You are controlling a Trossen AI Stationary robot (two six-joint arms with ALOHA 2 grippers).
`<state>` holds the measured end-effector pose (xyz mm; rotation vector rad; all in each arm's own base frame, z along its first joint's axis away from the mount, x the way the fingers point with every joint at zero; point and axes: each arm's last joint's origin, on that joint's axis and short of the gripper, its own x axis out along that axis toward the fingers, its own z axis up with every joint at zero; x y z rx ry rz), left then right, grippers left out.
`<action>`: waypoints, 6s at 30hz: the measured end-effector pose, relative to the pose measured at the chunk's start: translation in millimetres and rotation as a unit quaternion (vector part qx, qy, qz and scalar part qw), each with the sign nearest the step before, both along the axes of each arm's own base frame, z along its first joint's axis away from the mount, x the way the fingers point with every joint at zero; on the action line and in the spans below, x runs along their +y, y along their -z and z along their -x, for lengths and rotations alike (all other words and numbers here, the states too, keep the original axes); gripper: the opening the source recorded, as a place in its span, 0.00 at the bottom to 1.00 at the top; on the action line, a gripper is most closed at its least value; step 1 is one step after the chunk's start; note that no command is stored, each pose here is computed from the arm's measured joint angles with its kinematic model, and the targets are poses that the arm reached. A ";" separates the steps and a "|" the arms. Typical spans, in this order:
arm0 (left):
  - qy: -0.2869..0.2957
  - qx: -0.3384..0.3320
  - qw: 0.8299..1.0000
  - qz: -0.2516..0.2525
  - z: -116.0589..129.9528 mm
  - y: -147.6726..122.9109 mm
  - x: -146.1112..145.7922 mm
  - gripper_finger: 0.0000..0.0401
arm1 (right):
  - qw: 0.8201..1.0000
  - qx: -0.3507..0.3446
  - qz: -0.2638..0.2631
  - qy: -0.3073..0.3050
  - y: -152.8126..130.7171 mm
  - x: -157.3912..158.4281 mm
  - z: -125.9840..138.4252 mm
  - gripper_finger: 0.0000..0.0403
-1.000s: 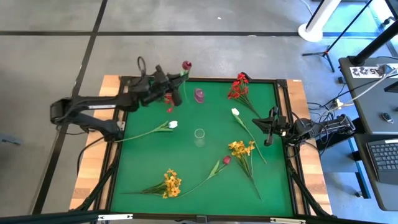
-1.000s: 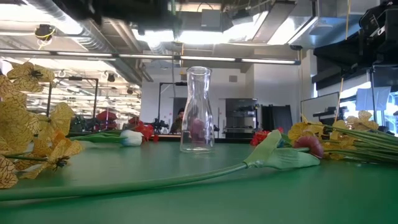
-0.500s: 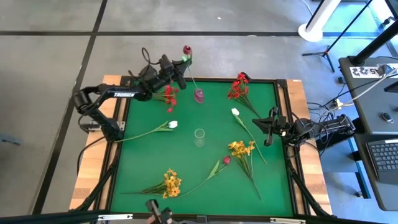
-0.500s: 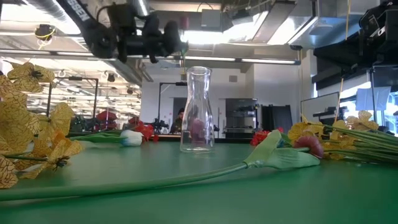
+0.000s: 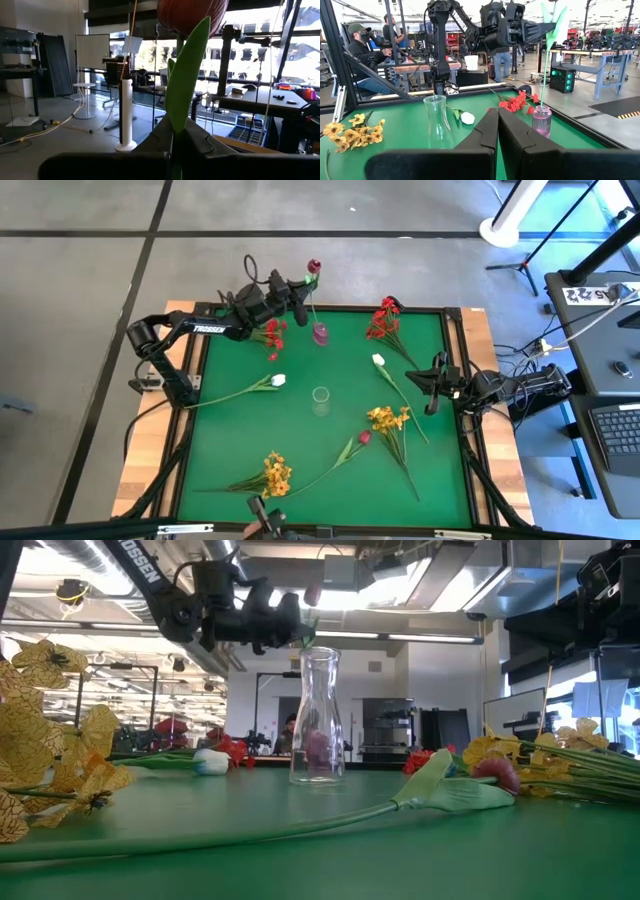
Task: Sort flowers into vase by color
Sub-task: Put the left red tulip into the pink vase, then put the left red flowers into the pink vase
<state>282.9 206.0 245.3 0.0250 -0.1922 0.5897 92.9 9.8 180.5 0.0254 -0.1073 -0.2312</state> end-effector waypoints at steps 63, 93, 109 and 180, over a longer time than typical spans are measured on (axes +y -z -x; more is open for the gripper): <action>-0.252 0.431 0.854 0.145 64.2 -118.9 -112.7 0.64 | 1.000 0.021 0.005 0.000 3.9 0.1 -0.4 0.04; -0.172 0.446 0.807 0.346 150.0 11.5 -48.4 0.64 | 1.000 0.022 0.006 0.000 4.0 0.1 -0.4 0.04; -0.135 0.611 0.702 0.340 136.2 88.4 -12.0 0.60 | 1.000 0.022 0.006 0.000 4.0 0.1 -0.4 0.04; 0.131 -0.004 0.991 -0.008 47.2 -169.4 -139.7 0.02 | 1.000 0.022 0.006 0.000 4.2 0.1 -0.5 0.04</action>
